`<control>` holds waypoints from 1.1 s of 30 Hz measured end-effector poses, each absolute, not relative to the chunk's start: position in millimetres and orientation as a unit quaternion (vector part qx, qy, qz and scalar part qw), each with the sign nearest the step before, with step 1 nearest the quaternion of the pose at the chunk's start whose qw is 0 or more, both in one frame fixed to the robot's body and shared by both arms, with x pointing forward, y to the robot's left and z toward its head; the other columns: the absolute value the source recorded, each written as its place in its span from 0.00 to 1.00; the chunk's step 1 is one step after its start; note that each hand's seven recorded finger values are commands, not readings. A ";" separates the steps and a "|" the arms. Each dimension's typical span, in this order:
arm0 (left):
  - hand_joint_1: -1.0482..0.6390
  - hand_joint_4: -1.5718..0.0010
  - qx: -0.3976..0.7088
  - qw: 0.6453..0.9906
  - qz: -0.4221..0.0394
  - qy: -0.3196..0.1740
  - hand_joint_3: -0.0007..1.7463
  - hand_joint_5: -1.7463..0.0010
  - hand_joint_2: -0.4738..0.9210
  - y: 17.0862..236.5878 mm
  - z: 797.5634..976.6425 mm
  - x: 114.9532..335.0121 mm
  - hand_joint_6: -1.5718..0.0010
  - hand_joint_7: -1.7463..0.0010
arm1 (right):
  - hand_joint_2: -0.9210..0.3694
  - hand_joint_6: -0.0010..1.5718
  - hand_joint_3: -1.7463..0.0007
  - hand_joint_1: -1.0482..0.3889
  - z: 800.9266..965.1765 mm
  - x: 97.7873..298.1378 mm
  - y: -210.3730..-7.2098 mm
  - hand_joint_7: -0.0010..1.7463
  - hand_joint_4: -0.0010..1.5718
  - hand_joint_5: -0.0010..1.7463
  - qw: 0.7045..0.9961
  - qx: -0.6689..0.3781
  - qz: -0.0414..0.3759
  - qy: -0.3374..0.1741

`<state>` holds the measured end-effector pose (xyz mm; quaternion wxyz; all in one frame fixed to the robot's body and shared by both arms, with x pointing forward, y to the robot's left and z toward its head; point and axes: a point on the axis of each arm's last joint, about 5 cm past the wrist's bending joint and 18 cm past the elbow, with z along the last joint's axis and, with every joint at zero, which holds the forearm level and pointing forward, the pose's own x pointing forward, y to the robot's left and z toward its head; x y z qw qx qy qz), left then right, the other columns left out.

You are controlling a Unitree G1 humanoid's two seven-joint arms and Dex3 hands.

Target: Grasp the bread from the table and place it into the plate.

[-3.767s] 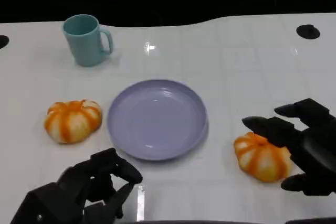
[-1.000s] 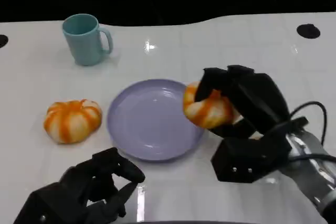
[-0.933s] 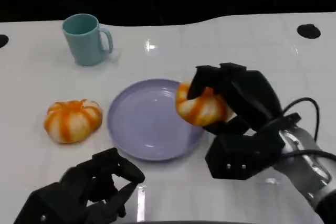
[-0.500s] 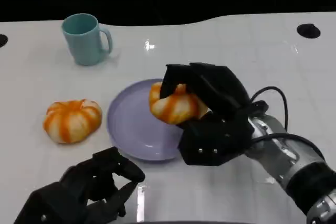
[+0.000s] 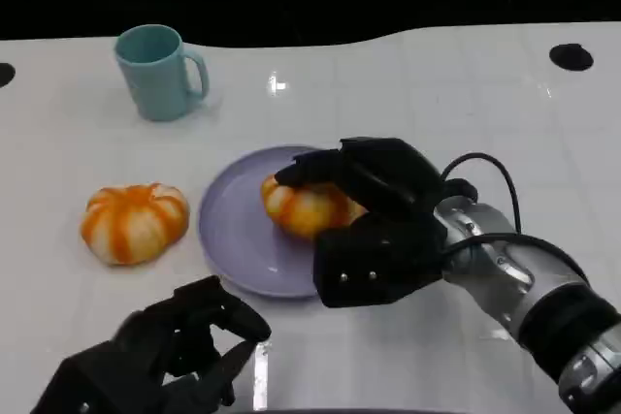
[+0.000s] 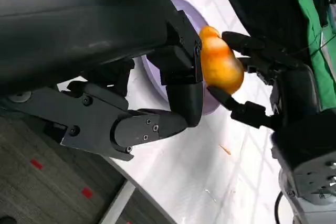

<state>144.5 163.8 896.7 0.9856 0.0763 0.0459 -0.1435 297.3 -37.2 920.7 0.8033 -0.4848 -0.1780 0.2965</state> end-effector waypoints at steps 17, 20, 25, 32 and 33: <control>0.43 0.54 0.083 0.986 -0.142 0.041 0.28 0.00 0.99 158.6 897.5 144.1 0.61 0.26 | 0.00 0.23 0.87 0.30 938.3 282.9 -60.6 0.02 0.05 0.30 0.801 -0.467 0.334 -0.168; 0.44 0.54 0.081 0.986 -0.141 0.040 0.28 0.00 0.99 158.2 897.5 144.1 0.60 0.26 | 0.00 0.23 0.88 0.31 941.2 276.8 -68.4 0.02 0.06 0.31 0.816 -0.444 0.325 -0.179; 0.43 0.53 0.079 0.986 -0.141 0.038 0.29 0.00 0.99 157.4 897.5 144.5 0.61 0.25 | 0.00 0.27 0.93 0.38 943.6 265.8 -80.1 0.03 0.11 0.35 0.825 -0.427 0.315 -0.193; 0.43 0.53 0.074 0.987 -0.140 0.040 0.29 0.00 0.99 156.5 897.2 144.3 0.61 0.25 | 0.03 0.40 0.97 0.50 939.9 247.5 -110.0 0.07 0.24 0.39 0.830 -0.423 0.295 -0.215; 0.43 0.53 0.074 0.987 -0.140 0.041 0.29 0.00 0.99 156.4 897.2 144.3 0.61 0.25 | 0.04 0.41 0.98 0.51 939.6 245.1 -114.6 0.08 0.27 0.40 0.831 -0.422 0.291 -0.216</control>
